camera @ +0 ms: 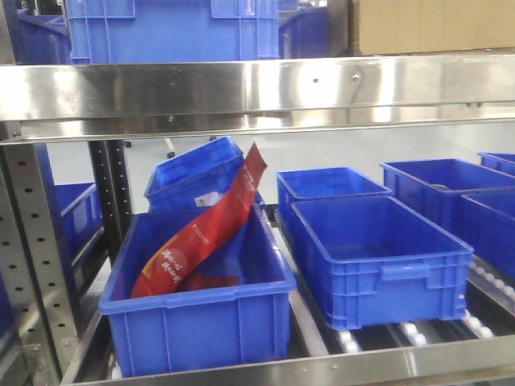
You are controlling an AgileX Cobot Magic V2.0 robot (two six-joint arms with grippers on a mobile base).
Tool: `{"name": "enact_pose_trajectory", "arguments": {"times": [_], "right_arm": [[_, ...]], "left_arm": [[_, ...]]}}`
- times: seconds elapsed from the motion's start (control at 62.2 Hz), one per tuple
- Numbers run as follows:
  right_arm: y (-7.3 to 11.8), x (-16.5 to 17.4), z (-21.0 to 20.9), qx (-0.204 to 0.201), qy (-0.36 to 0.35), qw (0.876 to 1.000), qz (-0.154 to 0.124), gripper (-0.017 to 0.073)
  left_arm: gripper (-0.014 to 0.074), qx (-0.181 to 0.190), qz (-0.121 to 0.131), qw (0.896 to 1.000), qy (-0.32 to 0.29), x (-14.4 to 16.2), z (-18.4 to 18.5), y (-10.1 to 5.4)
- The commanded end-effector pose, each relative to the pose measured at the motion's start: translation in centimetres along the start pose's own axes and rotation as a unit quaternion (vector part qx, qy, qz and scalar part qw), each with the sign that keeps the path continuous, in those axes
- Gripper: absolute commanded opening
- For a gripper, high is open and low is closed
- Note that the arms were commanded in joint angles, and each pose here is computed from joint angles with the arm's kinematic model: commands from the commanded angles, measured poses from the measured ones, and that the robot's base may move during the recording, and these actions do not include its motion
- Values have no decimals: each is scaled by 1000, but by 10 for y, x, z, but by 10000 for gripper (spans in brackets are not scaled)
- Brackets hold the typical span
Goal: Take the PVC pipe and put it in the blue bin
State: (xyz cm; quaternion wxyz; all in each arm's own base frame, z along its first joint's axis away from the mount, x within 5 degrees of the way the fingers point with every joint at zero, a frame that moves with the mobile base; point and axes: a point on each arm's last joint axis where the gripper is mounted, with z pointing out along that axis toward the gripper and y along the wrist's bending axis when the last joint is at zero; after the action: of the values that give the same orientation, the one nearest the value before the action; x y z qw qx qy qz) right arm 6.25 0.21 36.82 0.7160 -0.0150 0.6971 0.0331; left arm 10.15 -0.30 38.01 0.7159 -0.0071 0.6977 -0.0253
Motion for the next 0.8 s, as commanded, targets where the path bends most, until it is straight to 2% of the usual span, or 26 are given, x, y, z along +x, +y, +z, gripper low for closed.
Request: {"name": "enact_pose_trajectory", "arguments": {"times": [0.0, 0.788], "right_arm": [[0, -2, -1, 4, -10, 1000, -6, -168], [0, -2, -1, 4, -10, 1000, -6, -168]], "left_arm": [[-111, 3, -2, 1000, -21, -6, -2, -1], [-111, 3, -2, 1000, -21, -6, -2, -1]]}}
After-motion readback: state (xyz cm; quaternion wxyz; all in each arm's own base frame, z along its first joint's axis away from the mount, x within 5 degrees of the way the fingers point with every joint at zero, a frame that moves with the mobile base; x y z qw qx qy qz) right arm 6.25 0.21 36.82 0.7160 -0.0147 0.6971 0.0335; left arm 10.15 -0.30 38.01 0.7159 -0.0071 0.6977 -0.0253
